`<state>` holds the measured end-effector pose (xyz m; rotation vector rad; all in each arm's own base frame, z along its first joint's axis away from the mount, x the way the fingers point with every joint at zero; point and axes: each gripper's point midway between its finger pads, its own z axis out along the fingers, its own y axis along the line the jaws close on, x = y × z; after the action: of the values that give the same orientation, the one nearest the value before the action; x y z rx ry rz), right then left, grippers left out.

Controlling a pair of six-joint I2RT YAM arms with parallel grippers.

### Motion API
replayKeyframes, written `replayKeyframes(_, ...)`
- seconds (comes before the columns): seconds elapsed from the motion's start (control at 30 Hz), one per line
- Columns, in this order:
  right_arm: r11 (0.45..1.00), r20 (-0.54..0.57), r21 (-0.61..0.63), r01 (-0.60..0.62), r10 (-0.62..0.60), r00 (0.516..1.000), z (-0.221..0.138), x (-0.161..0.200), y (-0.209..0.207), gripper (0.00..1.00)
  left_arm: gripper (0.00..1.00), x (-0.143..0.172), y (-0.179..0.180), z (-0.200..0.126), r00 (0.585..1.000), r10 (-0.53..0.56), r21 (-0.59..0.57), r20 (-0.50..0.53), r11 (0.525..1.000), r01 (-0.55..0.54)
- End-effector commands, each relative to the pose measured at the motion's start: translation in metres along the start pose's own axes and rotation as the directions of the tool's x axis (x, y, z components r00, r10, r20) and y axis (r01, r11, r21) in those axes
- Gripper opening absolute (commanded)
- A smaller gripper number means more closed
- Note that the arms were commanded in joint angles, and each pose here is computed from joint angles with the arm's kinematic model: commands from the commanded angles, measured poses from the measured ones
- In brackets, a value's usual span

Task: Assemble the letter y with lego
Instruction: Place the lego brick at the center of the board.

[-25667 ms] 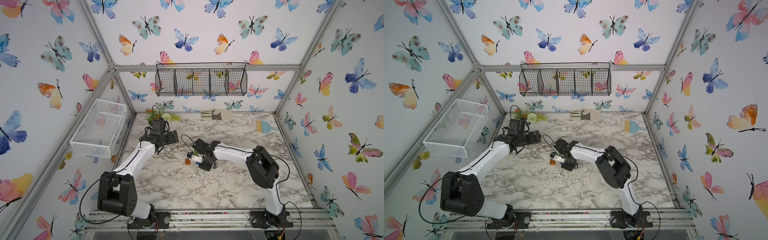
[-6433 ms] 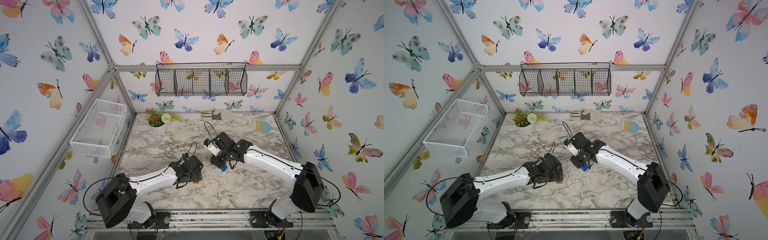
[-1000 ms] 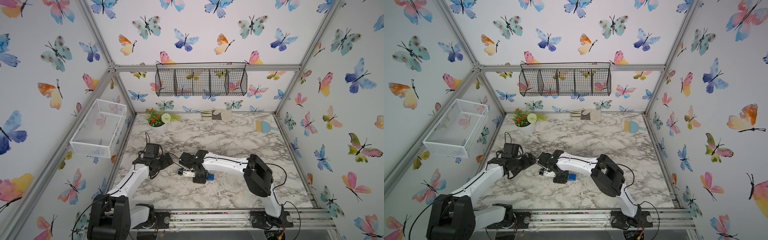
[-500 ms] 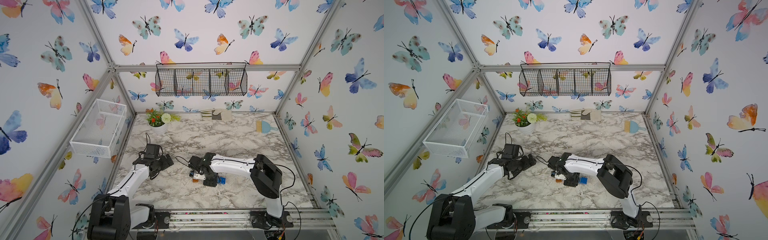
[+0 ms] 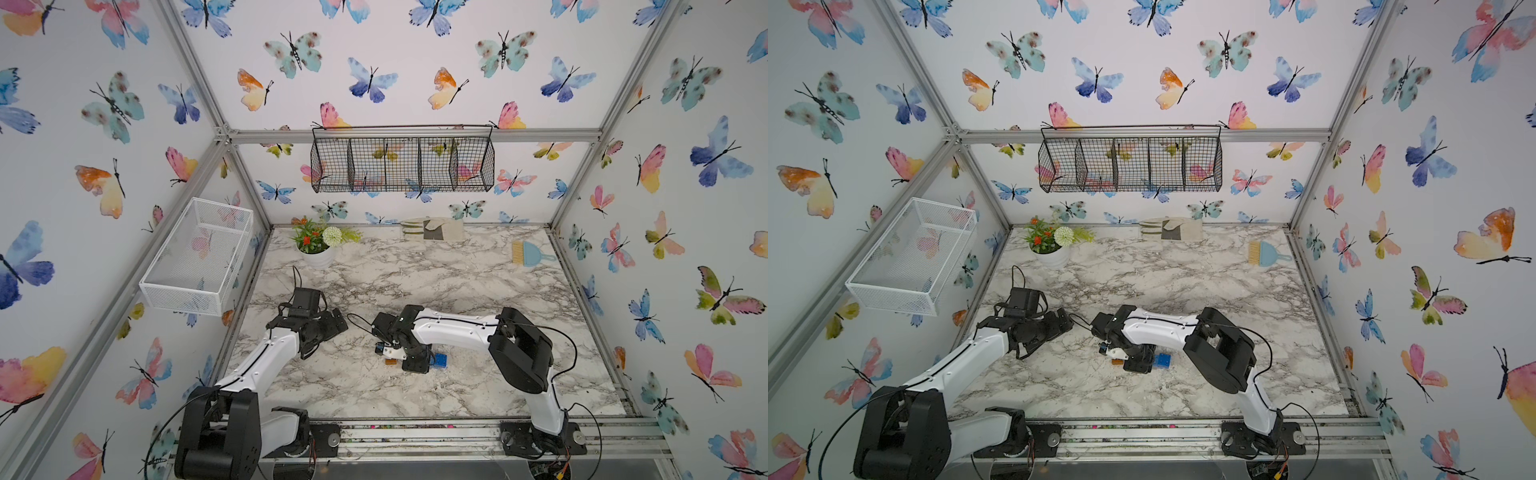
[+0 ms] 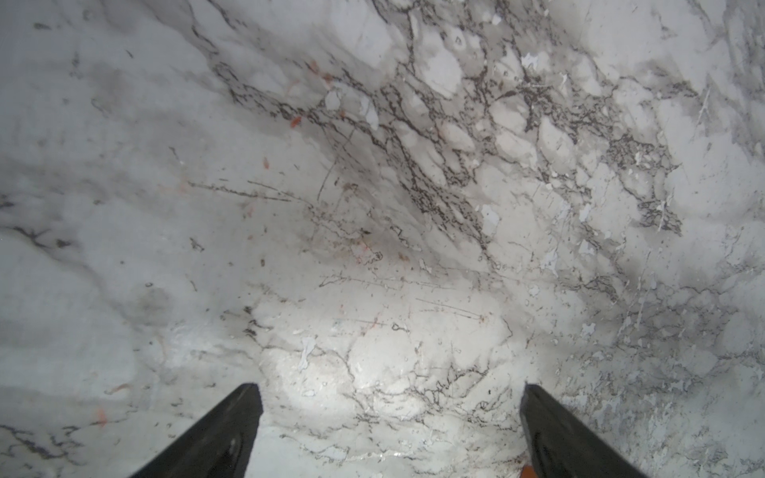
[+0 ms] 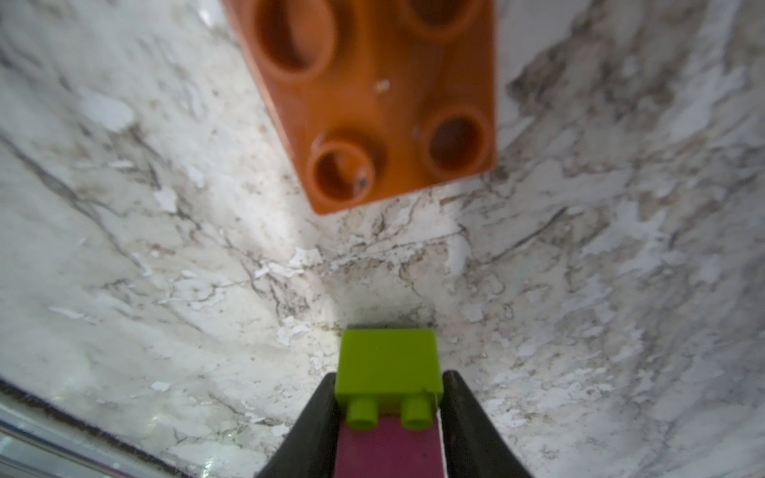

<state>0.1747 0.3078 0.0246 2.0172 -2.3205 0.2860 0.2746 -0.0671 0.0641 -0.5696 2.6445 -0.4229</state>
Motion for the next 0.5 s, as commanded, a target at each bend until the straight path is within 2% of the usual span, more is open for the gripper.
replayKeyframes(0.0, 1.0, 0.027, -0.029, -0.006, 0.006, 1.0, -0.006, -0.005, 0.004, 0.46, 0.98, -0.003, -0.005, -0.001, 1.0, 0.012, 0.009, -0.001, 1.0, -0.012)
replayKeyframes(0.47, 0.999, 0.088, -0.012, -0.038, 0.039, 0.995, -0.019, -0.005, 0.001, 0.52, 0.98, -0.006, -0.011, -0.003, 1.0, 0.022, 0.015, 0.0, 1.0, -0.022)
